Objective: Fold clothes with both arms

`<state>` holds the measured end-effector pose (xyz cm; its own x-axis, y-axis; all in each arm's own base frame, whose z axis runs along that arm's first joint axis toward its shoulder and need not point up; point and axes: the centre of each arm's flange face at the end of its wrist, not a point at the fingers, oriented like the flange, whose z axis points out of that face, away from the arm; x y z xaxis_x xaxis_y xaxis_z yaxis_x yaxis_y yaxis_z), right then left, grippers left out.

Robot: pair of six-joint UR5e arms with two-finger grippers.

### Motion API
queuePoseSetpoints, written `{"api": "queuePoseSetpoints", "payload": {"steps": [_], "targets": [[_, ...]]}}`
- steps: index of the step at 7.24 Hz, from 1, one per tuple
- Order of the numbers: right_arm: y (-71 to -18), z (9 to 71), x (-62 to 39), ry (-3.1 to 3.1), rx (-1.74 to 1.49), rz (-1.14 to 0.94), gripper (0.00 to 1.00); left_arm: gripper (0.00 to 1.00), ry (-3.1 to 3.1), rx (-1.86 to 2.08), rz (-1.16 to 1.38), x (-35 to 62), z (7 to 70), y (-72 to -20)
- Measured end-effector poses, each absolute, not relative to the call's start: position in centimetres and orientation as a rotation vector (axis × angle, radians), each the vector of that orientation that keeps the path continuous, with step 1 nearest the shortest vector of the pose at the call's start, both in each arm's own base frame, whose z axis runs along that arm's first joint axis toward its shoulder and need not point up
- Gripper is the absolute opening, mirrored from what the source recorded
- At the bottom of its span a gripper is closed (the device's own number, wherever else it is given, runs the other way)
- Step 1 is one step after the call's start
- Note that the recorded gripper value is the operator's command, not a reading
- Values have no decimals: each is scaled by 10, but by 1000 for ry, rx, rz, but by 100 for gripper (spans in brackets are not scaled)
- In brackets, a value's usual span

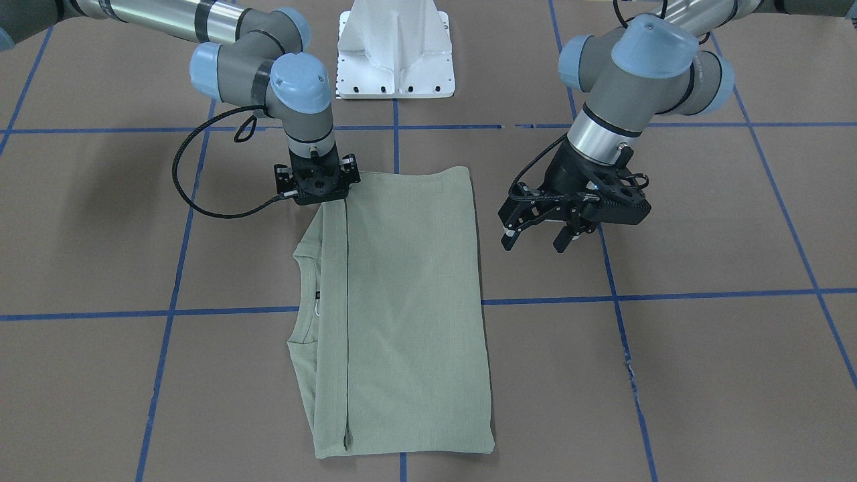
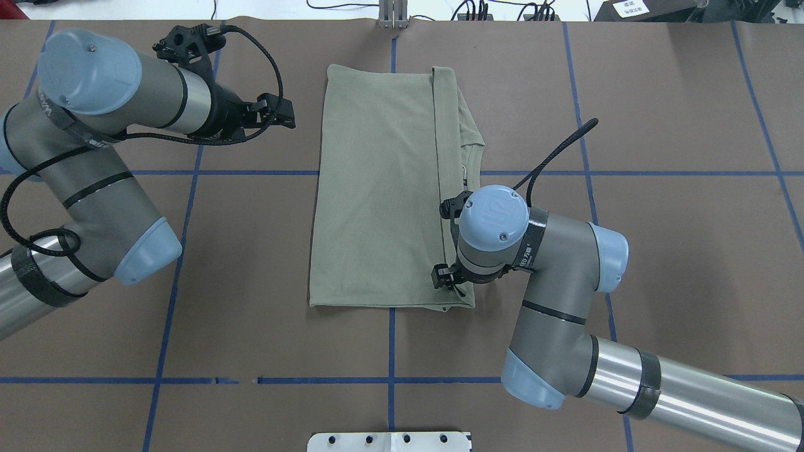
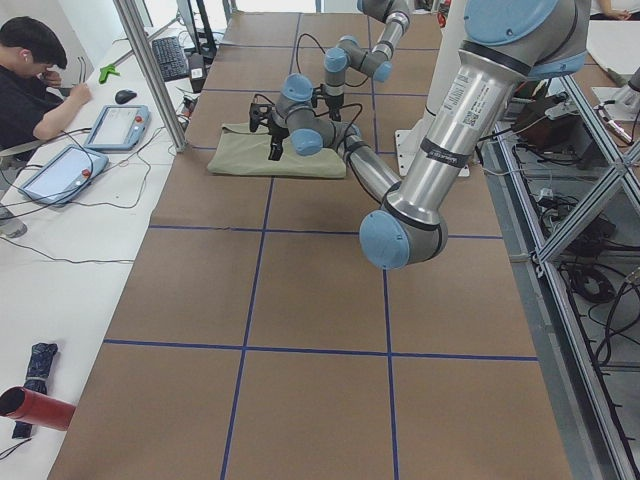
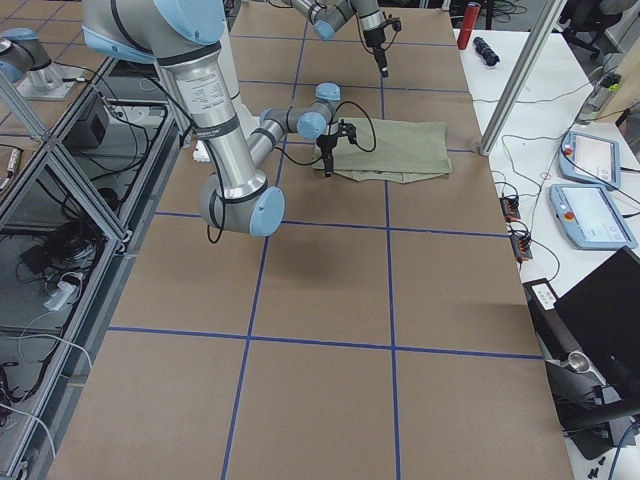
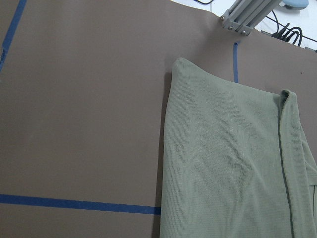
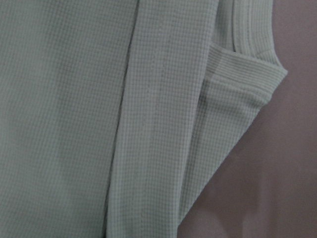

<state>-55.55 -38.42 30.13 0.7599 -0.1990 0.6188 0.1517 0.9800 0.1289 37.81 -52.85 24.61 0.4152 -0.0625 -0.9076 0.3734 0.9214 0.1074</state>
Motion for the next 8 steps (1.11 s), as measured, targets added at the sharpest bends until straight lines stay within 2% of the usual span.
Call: {"api": "queuePoseSetpoints", "payload": {"steps": [8], "targets": [[-384, 338, -500, -621, 79, -220, 100, 100, 1136, 302, -260, 379, 238, -524]]}}
